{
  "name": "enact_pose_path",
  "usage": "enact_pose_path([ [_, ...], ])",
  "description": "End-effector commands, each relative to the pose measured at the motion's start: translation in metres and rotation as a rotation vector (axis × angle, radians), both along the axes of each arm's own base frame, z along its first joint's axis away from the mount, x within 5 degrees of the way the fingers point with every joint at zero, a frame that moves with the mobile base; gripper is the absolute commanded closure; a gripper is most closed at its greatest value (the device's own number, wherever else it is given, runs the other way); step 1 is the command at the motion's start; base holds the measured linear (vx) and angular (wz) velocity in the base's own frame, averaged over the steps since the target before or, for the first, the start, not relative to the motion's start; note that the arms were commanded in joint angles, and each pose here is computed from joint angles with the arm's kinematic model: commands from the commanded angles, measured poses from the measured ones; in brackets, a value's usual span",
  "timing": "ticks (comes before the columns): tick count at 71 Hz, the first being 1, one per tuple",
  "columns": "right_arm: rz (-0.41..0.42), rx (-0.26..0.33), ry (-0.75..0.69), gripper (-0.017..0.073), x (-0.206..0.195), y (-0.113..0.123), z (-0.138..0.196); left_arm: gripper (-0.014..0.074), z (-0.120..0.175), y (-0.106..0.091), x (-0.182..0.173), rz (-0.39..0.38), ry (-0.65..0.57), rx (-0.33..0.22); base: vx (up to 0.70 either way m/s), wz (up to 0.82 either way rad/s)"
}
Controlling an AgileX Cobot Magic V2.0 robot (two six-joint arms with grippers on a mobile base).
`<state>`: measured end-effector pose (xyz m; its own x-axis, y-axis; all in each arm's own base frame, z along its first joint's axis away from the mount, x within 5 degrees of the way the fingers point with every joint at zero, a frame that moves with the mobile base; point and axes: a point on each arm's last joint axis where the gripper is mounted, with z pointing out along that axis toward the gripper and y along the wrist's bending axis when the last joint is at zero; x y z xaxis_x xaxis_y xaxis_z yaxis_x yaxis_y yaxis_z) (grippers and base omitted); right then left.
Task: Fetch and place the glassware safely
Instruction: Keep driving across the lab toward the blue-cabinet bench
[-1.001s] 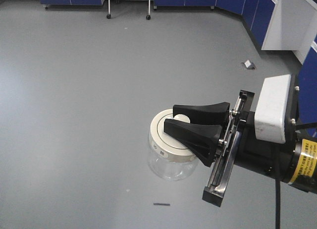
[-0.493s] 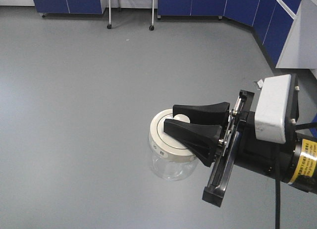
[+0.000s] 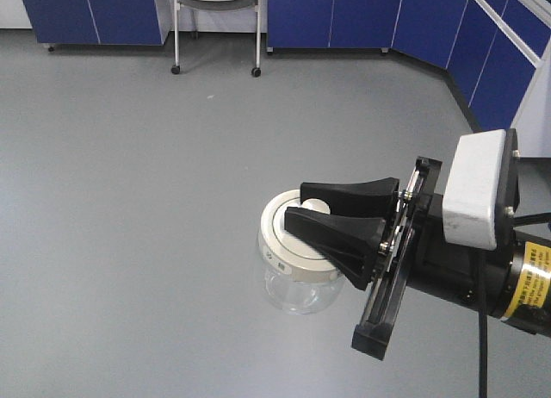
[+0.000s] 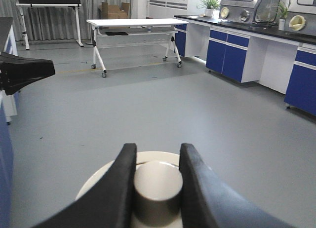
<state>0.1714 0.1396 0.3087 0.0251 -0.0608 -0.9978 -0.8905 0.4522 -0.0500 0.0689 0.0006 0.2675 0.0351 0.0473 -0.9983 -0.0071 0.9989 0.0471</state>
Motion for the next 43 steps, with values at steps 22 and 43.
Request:
enact_pose_path([
  [22,0.026,0.090,-0.044,0.0560,-0.0030,0.0006,0.0196,0.0601,0.0142,-0.0009,-0.0002,-0.011,-0.083,-0.018,0.62,-0.02],
  [43,0.028,0.091,-0.045,0.0560,-0.0032,0.0007,0.0197,0.0601,0.0142,-0.0009,-0.0002,-0.011,-0.083,-0.018,0.61,-0.03],
])
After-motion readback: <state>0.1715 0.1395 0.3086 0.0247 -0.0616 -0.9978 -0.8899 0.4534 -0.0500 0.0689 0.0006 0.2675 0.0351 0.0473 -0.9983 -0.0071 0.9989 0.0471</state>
